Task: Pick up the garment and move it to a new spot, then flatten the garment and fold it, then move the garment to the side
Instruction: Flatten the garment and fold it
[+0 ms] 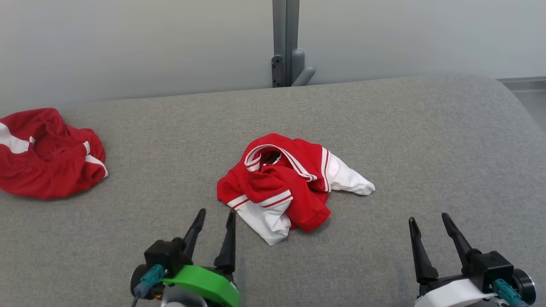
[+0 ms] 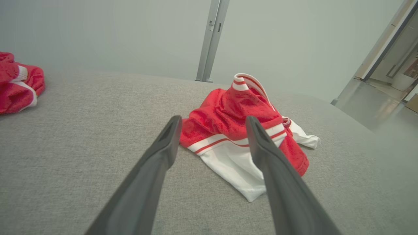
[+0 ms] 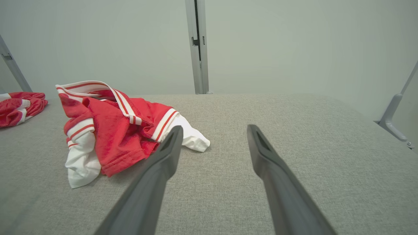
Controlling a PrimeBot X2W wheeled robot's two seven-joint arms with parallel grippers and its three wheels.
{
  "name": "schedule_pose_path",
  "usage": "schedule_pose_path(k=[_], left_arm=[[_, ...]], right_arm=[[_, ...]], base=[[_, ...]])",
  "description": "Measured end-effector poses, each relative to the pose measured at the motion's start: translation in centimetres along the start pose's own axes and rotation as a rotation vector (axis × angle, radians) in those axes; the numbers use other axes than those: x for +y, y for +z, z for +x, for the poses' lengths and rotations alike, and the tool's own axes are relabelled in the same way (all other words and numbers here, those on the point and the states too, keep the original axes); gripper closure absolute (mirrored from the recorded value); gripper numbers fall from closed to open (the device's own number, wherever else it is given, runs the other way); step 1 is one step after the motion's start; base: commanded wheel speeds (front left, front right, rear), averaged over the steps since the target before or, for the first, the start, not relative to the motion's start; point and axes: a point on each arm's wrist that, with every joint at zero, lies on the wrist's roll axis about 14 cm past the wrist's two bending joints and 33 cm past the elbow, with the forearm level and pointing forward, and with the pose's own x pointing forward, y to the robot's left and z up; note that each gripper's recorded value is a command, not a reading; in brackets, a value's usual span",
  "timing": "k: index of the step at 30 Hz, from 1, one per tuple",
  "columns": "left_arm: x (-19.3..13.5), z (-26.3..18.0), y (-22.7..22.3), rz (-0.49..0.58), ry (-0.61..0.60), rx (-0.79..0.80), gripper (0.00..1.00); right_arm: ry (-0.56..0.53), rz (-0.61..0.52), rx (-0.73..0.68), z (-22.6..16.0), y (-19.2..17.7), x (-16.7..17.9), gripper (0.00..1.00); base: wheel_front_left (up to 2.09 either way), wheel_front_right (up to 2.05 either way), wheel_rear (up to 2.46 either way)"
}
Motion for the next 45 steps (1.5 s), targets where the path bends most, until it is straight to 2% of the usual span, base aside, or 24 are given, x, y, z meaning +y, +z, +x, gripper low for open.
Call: schedule_pose_path(k=[4,8,19,20,21,22,23,27,32,35,39,45], left_arm=[[-3.2,1.8,-0.5,-0.053,-0.093,0.03,0.0],[-4.8,3.8,-0.7,-0.042,-0.134,0.057,0.0],[-3.6,8.6,-2.6,-0.046,-0.058,0.157,0.0],[-3.4,8.8,-3.0,-0.042,-0.049,0.171,0.11],[-3.2,9.3,-3.5,-0.042,-0.037,0.186,0.61],[-3.2,9.5,-3.5,-0.046,-0.035,0.189,0.78],[-3.2,9.7,-3.6,-0.05,-0.03,0.19,1.0],[-3.8,10.2,-3.1,-0.075,-0.041,0.172,1.0],[-5.8,10.9,-0.4,-0.122,-0.097,0.095,1.0],[-5.5,11.2,1.0,-0.133,-0.073,0.052,1.0],[-1.8,11.6,3.0,-0.124,0.047,-0.012,1.0],[6.7,9.3,3.3,-0.105,0.277,-0.032,1.0]], right_arm=[[-0.012,0.0,0.005,-0.1,-0.1,-0.3,0.0],[-0.029,0.001,0.012,-0.4,-0.3,-0.8,0.0],[-0.098,-0.007,0.029,-0.7,-0.7,-2.9,0.0],[-0.104,-0.007,0.033,-0.8,-0.8,-3.0,0.0],[-0.118,-0.009,0.039,-1.0,-1.0,-3.4,0.0],[-0.125,-0.01,0.043,-1.1,-1.1,-3.6,0.0],[-0.131,-0.01,0.046,-1.2,-1.1,-3.8,0.0],[-0.145,-0.007,0.053,-1.3,-1.3,-4.2,0.0],[-0.141,-0.006,0.047,-1.2,-1.2,-4.1,0.0],[-0.137,-0.005,0.044,-1.2,-1.1,-4.0,0.0],[-0.131,-0.005,0.04,-0.9,-1.0,-3.9,0.0],[-0.116,0.001,0.038,-0.5,-1.0,-3.5,0.0]], base=[[0.0,0.0,0.0],[0.0,0.0,0.0],[0.0,0.0,0.0],[0.0,0.0,0.0],[0.0,0.0,0.0],[0.0,0.0,0.0],[0.0,0.0,0.0],[0.0,0.0,0.0],[0.0,0.0,0.0],[0.0,0.0,0.0],[0.0,0.0,0.0],[0.0,0.0,0.0]])
